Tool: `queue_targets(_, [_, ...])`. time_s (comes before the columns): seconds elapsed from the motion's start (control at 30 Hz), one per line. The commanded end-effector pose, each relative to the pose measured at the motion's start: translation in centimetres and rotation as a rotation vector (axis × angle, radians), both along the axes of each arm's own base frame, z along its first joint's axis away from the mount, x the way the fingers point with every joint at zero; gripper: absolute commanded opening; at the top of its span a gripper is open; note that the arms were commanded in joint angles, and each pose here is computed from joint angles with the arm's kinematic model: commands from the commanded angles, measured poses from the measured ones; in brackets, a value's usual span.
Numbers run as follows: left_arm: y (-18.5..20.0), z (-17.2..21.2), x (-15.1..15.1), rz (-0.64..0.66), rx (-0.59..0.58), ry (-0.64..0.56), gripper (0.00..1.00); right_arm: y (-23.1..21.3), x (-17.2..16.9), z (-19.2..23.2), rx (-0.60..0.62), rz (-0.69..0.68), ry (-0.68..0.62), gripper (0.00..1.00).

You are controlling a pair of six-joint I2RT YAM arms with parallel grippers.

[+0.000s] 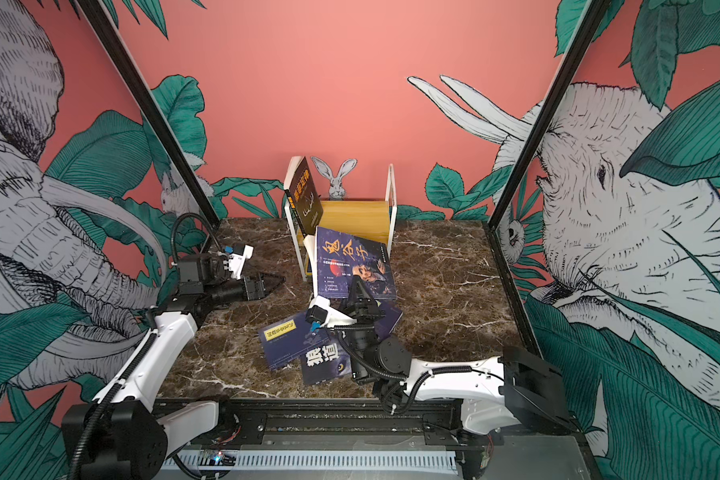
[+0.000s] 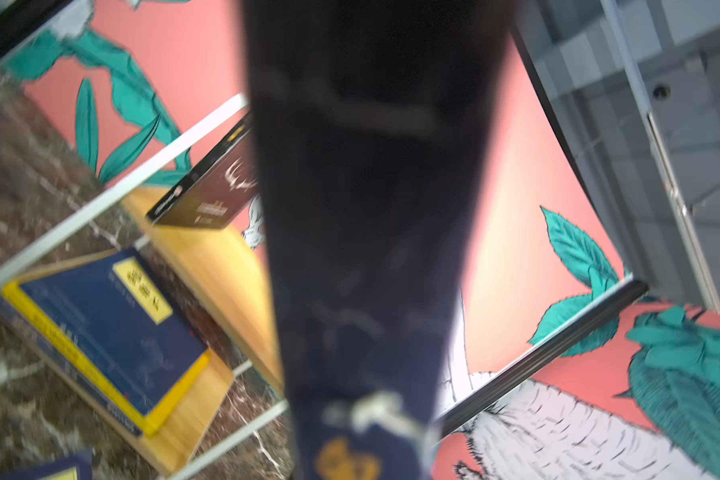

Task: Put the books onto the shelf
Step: 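Carry the held book to the shelf's upper tier with the right gripper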

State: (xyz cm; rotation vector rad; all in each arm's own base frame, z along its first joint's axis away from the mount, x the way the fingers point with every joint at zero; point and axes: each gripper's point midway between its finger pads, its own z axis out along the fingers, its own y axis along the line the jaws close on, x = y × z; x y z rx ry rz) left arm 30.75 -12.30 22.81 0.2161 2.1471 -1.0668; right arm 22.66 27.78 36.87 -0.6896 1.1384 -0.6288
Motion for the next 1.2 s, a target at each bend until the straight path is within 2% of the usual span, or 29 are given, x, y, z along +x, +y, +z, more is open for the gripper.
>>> queue_targets(0.0, [1.9, -1.2, 0.2, 0.062, 0.125, -0.035, 0.99, -0.7, 1.6, 2.5, 0.22, 0.006, 0.034, 0.0])
queue_targets(0.2, [2.6, -1.3, 0.1, 0.082, 0.153, -0.054, 0.99, 0.0, 4.6, 4.5, 0.484, 0.099, 0.159, 0.0])
queue_targets(0.3, [3.0, -0.8, 0.0, 0.095, 0.155, -0.059, 0.99, 0.0, 6.0, 5.7, 0.585, 0.122, 0.234, 0.0])
queue_targets(0.5, [2.8, -0.4, -0.2, 0.084, 0.152, -0.081, 0.99, 1.0, 8.9, 8.7, 0.739, 0.194, 0.277, 0.0])
queue_targets(0.63, [2.1, 0.6, -0.4, 0.05, 0.106, -0.108, 0.99, 2.7, 10.8, 10.0, 0.812, 0.28, 0.293, 0.0])
queue_targets(0.8, [2.4, 0.8, -0.5, 0.055, 0.136, -0.117, 0.99, 3.7, 14.3, 9.8, 0.903, 0.265, 0.302, 0.0])
queue_targets(1.17, [1.8, 0.9, -1.3, -0.009, 0.166, -0.211, 0.99, 5.1, 20.7, 7.2, 0.994, 0.18, 0.295, 0.0])
